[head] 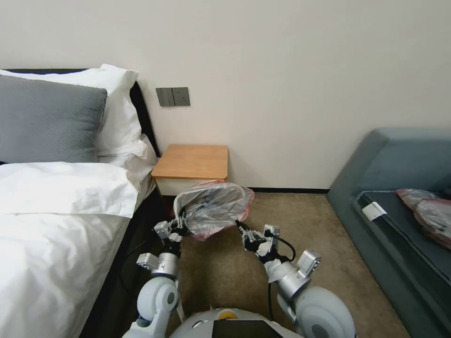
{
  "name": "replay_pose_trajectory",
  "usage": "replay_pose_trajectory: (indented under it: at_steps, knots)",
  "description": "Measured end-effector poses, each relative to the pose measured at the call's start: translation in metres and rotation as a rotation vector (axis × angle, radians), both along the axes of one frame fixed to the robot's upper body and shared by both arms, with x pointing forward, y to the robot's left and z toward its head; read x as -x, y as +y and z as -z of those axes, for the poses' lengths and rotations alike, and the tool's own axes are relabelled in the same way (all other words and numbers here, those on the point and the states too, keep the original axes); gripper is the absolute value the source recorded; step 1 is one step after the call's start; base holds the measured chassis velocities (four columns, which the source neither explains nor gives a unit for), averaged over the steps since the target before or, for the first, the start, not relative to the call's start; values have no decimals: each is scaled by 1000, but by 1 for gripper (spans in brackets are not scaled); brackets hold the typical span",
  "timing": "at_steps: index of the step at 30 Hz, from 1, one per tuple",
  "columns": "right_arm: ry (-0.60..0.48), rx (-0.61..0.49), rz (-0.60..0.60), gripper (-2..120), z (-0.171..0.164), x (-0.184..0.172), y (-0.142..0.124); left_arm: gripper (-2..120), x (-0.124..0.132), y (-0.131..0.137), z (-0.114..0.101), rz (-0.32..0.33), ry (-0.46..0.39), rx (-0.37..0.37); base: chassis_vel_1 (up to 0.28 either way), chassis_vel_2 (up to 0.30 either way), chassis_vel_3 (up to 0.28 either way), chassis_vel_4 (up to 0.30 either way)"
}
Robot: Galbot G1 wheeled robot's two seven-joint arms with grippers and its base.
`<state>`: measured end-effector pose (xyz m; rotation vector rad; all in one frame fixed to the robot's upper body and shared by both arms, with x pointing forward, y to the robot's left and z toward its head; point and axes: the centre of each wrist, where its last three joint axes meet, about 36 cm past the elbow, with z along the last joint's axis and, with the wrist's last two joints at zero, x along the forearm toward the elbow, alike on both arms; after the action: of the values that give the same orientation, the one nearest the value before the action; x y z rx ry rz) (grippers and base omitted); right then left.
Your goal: Pick up the garbage bag from the table and place it over the trash can.
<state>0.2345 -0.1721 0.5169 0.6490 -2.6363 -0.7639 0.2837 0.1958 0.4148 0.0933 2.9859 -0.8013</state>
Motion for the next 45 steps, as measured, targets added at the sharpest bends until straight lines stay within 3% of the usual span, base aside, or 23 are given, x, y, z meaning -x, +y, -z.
replay_pose_trajectory:
  at_steps: [11,19,33,45]
  knots:
    - [-16,33,14,0,0,-1,-4,3,-2,5,-4,-26,-9,14,0,0,0,0]
    - [-36,69,44,0,-2,-5,-10,3,0,4,-12,-13,3,74,0,0,0,0]
    - [-109,107,57,0,-5,-9,-12,3,18,-4,-36,80,75,225,0,0,0,0]
    - [-133,177,82,0,4,-13,-16,3,24,-5,-55,118,87,275,0,0,0,0]
